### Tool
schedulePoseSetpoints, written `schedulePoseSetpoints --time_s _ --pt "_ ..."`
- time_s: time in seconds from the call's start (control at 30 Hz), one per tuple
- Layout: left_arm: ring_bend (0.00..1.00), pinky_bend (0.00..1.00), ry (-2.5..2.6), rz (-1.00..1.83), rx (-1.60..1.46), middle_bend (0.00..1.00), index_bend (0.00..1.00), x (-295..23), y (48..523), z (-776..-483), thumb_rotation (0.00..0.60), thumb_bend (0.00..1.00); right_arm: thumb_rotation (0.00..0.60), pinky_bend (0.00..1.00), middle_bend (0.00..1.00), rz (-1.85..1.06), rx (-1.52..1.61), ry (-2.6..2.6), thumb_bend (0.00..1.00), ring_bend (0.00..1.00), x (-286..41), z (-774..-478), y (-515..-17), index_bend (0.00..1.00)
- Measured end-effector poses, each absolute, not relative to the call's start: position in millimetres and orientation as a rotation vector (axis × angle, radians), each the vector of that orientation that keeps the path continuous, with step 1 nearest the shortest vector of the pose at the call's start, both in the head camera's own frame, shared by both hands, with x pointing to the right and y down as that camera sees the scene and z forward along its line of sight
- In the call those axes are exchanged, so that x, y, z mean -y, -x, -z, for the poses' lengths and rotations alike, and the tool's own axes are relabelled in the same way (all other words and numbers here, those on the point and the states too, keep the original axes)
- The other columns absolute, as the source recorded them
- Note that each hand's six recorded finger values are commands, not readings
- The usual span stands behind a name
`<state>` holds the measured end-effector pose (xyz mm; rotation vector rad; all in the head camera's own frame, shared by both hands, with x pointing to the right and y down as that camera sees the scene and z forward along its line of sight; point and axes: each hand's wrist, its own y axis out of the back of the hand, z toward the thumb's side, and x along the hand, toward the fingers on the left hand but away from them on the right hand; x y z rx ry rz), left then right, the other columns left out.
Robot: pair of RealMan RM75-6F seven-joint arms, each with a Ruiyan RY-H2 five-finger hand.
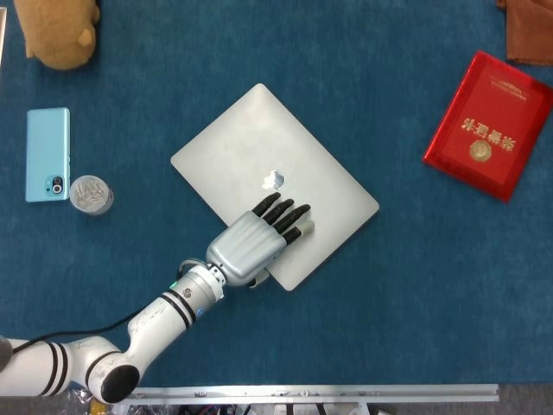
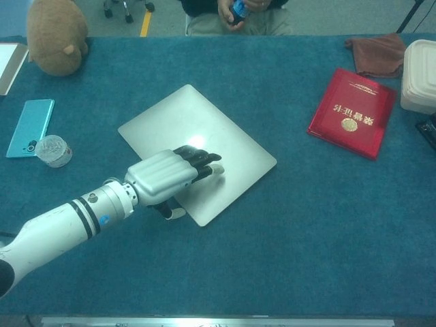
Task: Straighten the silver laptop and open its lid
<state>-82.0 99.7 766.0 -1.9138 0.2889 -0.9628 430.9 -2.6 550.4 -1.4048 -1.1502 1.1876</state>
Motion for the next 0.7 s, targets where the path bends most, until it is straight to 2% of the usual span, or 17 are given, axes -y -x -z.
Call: schedulePoseSetpoints --time_s 0.7 --pt "0.00 0.00 1.921 0.939 -0.291 0.00 0.00 -90.3 55.0 -765.6 0.600 0.26 0.600 0.03 0.02 -1.193 1.168 1.387 0.13 0.00 2.3 -545.5 -438.5 0.00"
